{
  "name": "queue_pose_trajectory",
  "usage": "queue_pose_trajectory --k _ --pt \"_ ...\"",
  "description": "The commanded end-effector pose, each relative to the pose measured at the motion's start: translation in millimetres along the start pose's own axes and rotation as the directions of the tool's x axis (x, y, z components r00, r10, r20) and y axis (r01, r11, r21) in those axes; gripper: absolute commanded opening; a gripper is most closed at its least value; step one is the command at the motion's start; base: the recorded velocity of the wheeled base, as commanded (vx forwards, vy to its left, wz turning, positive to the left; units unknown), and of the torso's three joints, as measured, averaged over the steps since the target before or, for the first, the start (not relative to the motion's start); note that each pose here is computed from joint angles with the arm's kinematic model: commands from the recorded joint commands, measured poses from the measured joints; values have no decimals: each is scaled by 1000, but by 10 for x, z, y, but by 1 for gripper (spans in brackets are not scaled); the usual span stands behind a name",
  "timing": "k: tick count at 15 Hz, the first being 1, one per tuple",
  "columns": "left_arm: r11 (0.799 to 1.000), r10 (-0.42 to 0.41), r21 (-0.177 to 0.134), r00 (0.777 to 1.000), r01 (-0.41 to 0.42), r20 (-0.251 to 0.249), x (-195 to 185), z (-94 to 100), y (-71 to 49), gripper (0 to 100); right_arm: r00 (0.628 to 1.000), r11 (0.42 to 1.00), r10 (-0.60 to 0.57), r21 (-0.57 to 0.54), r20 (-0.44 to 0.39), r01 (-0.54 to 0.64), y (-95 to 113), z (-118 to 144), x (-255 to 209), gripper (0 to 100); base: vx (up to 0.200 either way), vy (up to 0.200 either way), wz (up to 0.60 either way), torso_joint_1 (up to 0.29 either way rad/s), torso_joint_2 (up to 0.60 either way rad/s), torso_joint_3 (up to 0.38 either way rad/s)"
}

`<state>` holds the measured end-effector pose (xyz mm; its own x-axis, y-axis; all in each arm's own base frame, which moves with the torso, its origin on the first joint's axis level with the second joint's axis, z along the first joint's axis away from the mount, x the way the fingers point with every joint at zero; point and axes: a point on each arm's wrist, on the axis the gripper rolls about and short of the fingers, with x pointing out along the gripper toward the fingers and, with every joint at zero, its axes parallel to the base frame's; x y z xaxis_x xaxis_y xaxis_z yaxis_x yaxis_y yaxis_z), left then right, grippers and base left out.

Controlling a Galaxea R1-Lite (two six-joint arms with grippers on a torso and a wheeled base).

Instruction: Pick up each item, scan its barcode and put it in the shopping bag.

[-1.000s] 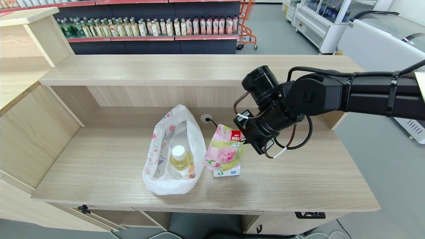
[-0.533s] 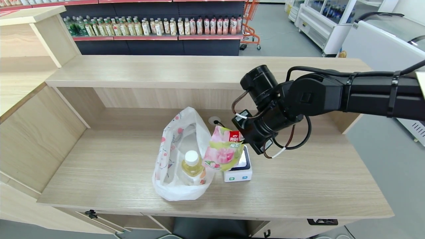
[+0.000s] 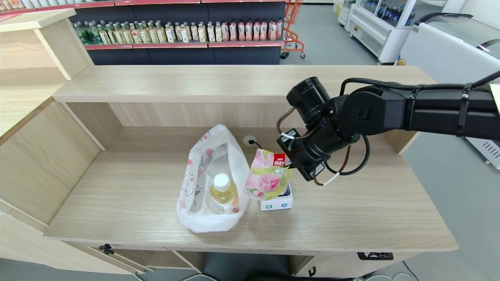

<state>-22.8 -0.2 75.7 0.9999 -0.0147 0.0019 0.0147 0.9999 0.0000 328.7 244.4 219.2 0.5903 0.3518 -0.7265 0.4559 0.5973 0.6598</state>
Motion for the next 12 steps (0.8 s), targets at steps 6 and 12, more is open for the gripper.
queue_pose_trajectory --k 6,12 --pt "1000 -1 0 1000 1 1 0 1 0 100 1000 1000 8 7 -5 -8 1 19 9 0 0 0 0 0 0 0" --pt "1000 1 0 1000 -1 1 0 1 0 100 999 998 53 16 10 -53 -41 41 118 0 0 0 0 0 0 0"
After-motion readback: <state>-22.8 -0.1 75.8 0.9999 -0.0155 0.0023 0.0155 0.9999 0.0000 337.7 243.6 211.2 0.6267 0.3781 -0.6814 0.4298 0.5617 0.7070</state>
